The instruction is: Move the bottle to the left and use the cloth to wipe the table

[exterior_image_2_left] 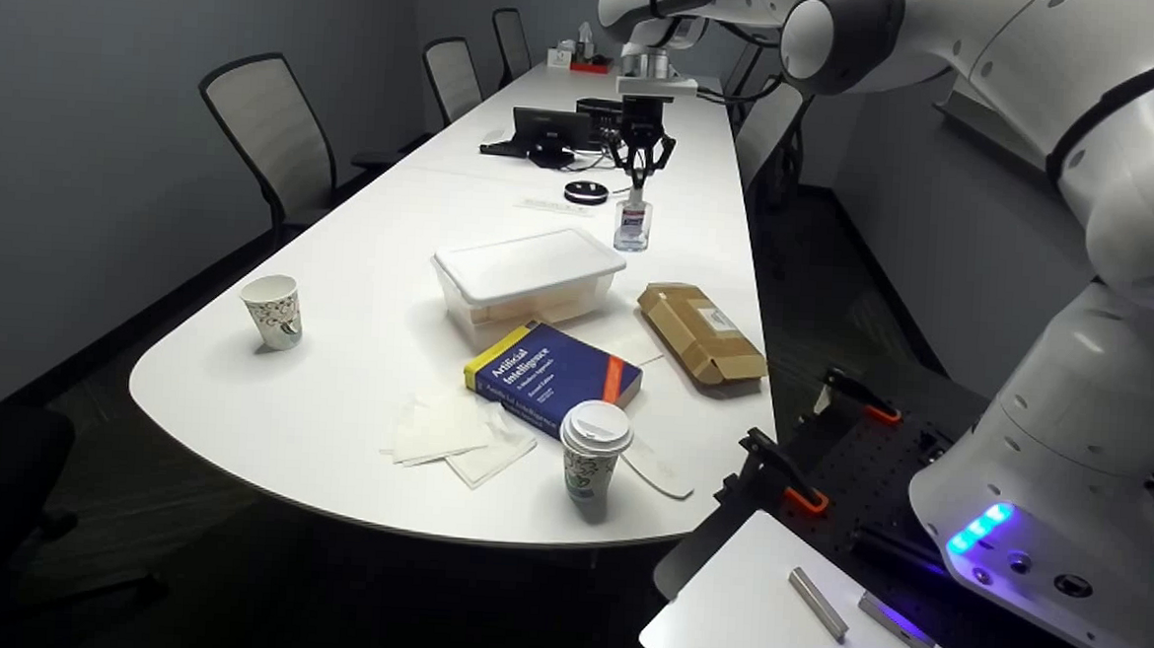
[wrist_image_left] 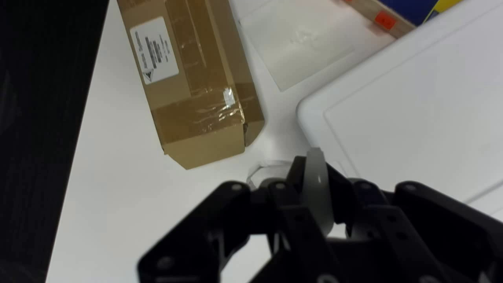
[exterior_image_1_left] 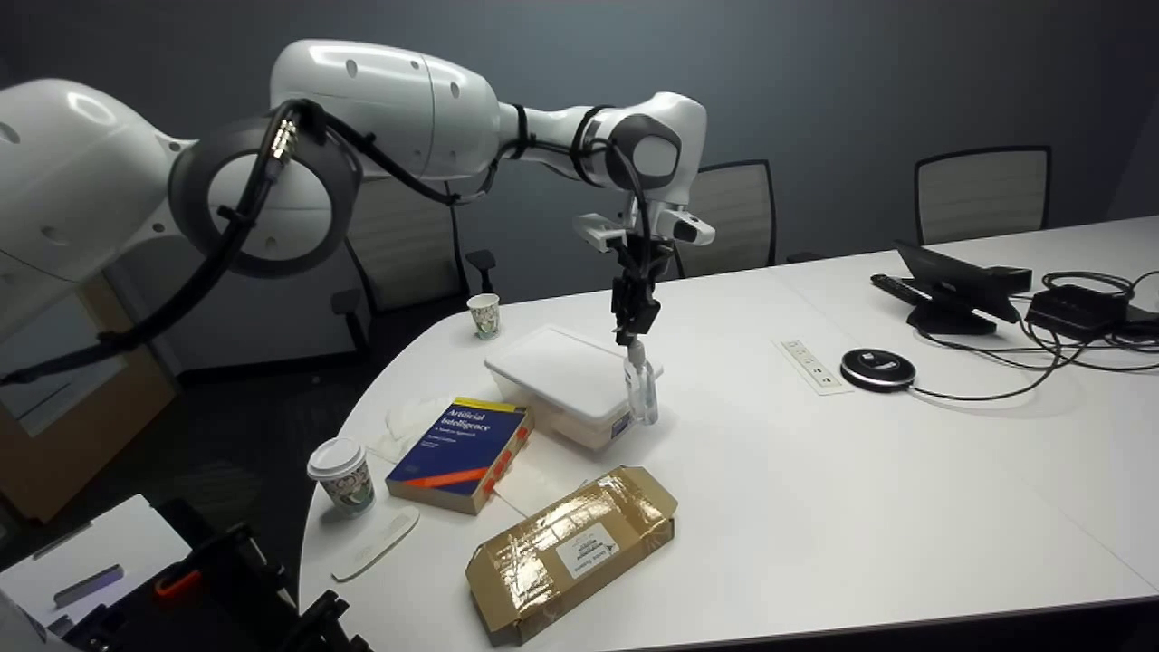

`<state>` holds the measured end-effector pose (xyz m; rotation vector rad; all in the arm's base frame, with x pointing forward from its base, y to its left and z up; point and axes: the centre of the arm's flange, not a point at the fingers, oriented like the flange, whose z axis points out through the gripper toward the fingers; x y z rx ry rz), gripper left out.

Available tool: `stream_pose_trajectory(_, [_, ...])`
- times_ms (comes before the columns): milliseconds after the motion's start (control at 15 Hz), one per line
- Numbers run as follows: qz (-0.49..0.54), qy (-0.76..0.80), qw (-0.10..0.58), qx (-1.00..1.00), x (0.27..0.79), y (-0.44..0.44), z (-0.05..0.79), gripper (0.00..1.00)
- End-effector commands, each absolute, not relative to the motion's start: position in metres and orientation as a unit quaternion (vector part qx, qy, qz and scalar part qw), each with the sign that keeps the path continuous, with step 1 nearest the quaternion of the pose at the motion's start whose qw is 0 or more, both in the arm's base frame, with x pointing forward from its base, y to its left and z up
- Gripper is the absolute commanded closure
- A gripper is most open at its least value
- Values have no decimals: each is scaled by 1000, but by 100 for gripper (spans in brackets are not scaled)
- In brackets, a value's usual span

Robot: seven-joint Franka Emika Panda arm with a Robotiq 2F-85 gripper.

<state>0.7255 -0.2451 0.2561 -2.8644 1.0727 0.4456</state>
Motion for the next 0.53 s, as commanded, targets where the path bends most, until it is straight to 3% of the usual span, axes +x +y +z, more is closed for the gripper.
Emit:
stream_pose_trajectory(0, [186,366,11,-912,710,-217,291,97])
stream_pose_trajectory(467, [225,370,15,-901,691,-183,311,97])
